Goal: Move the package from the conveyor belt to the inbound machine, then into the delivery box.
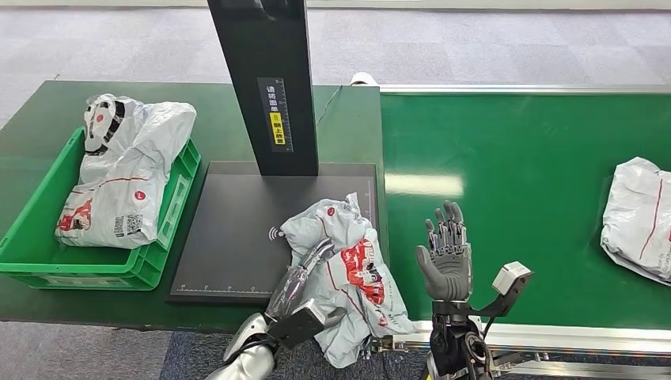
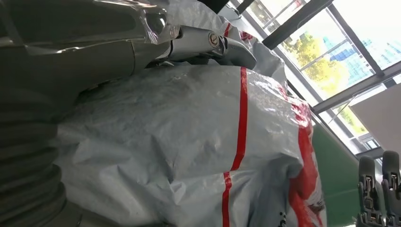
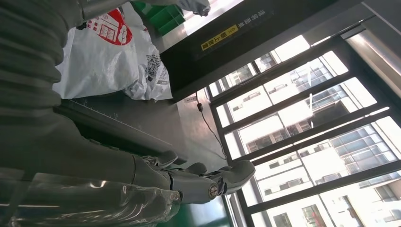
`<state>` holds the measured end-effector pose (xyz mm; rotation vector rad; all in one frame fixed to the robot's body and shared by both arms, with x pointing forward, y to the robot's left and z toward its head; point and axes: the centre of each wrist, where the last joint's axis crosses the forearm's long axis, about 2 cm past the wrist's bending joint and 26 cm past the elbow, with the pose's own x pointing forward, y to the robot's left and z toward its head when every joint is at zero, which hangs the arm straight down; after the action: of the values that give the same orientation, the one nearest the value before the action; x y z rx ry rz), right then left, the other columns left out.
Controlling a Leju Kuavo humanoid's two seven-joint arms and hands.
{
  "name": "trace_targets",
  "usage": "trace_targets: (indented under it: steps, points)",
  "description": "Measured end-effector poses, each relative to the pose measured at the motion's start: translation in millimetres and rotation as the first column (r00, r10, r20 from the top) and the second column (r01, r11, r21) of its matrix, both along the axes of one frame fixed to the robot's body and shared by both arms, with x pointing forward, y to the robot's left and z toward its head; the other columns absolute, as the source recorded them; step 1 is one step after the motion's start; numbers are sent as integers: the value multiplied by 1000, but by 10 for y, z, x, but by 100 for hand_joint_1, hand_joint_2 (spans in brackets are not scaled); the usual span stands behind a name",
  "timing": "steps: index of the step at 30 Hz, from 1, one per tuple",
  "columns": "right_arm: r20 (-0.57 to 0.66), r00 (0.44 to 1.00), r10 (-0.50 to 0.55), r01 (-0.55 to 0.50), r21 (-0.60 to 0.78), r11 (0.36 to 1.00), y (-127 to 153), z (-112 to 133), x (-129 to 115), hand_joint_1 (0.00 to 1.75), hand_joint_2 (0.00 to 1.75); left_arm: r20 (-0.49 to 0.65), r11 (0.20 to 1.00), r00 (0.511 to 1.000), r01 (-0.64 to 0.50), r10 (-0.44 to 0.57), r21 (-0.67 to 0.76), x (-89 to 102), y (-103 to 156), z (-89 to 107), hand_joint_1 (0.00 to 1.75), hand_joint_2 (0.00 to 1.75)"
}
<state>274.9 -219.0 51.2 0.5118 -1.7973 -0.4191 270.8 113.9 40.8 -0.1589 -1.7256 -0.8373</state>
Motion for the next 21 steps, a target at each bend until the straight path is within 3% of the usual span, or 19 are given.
trace_targets:
  steps: [3, 4, 7, 8, 13, 21]
  points:
    - [-5, 1000, -3, 3, 7, 1000, -2, -12, -6, 0, 175, -11, 1000, 1000, 12, -12, 9, 22, -12, -31, 0, 175]
    - [-6, 1000, -4, 4, 9, 1000, -4, -16, -7, 0, 175, -14, 1000, 1000, 15, -15, 12, 30, -17, -38, 12, 175]
    - [-6, 1000, -6, 7, 13, 1000, -13, -26, -11, 0, 175, -19, 1000, 1000, 25, -25, 15, 55, -23, -54, 117, 175]
    - [-6, 1000, -8, 8, 14, 1000, -16, -30, -13, 0, 175, -21, 1000, 999, 28, -27, 14, 64, -24, -57, 144, 175]
    - [-5, 1000, -15, 15, 16, 1000, -45, -47, -18, 0, 175, -31, 1000, 999, 31, -30, 5, 104, -25, -68, 168, 175]
    - [-20, 999, -25, 25, 11, 1000, -83, -84, -60, 0, 175, 2, 996, 999, -34, 34, -82, 129, 22, -70, 171, 175]
